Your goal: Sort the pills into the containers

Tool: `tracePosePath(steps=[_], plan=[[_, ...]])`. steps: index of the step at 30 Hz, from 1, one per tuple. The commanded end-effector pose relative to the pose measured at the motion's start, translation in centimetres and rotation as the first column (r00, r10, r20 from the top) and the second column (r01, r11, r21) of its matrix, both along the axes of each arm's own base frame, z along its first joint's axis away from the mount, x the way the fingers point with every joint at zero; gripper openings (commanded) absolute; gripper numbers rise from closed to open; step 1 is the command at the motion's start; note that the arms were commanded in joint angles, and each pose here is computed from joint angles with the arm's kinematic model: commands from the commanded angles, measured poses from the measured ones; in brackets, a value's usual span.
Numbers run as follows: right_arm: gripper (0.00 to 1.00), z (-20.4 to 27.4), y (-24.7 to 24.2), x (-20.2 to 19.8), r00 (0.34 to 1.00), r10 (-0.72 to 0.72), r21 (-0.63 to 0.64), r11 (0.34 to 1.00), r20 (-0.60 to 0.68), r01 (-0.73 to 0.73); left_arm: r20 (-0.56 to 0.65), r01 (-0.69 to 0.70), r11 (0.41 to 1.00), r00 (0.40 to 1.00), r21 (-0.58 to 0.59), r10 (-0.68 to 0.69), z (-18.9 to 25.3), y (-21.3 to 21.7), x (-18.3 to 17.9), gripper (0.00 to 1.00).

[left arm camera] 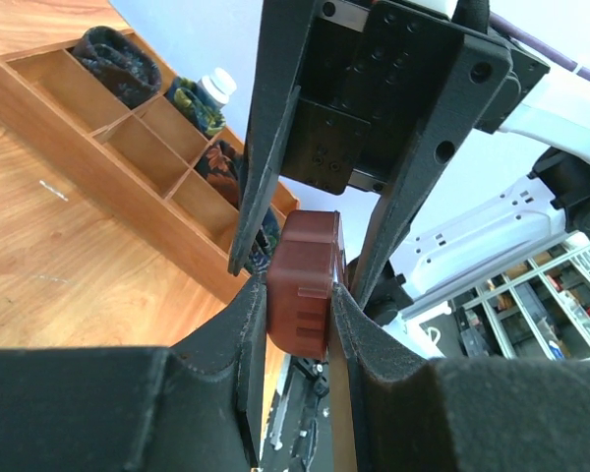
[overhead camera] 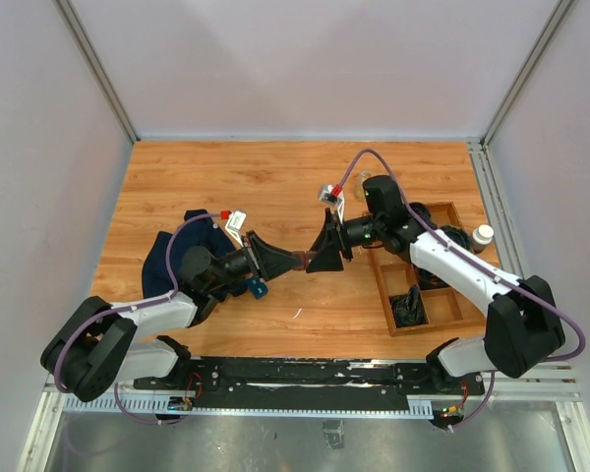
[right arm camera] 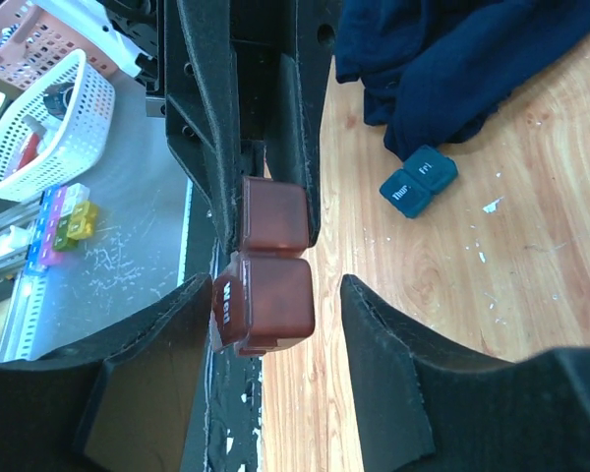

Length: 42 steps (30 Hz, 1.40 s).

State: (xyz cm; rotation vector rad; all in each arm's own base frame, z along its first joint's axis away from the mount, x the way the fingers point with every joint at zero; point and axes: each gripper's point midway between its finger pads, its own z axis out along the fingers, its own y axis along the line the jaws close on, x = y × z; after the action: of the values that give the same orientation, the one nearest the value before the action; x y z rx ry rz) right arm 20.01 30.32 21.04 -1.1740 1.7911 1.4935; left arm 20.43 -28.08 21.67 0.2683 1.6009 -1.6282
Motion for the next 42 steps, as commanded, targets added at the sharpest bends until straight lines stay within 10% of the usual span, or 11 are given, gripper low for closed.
tracePosePath(steps=[1, 16, 18, 23, 42], plan=[[0.53, 0.6, 0.0, -0.3, 0.999, 0.028, 0.042, 0.999, -0.044, -0.026, 0.079, 0.045, 0.998, 0.996, -0.054, -0.041, 2.5, -0.3, -0.9, 0.00], [0.13, 0.8, -0.3, -0.3, 0.995, 0.050, 0.061, 0.997, -0.088, -0.045, 0.110, 0.056, 0.996, 0.993, -0.063, -0.049, 3.0, -0.2, -1.3, 0.00], [0.22, 1.0, -0.3, -0.4, 0.994, 0.057, 0.065, 0.997, -0.093, -0.051, 0.112, 0.057, 0.996, 0.992, -0.063, -0.050, 3.0, -0.2, -1.4, 0.00], [0.82, 1.2, -0.9, 0.4, 0.997, 0.026, 0.069, 0.997, -0.073, -0.021, 0.099, 0.044, 0.998, 0.994, -0.053, -0.038, 2.5, -0.2, -1.1, 0.00], [0.90, 1.4, -7.1, 6.3, 0.947, -0.260, -0.028, 0.963, 0.191, 0.270, -0.224, -0.076, 0.962, 0.965, 0.261, 0.137, -9.5, -1.2, 4.4, 0.08]])
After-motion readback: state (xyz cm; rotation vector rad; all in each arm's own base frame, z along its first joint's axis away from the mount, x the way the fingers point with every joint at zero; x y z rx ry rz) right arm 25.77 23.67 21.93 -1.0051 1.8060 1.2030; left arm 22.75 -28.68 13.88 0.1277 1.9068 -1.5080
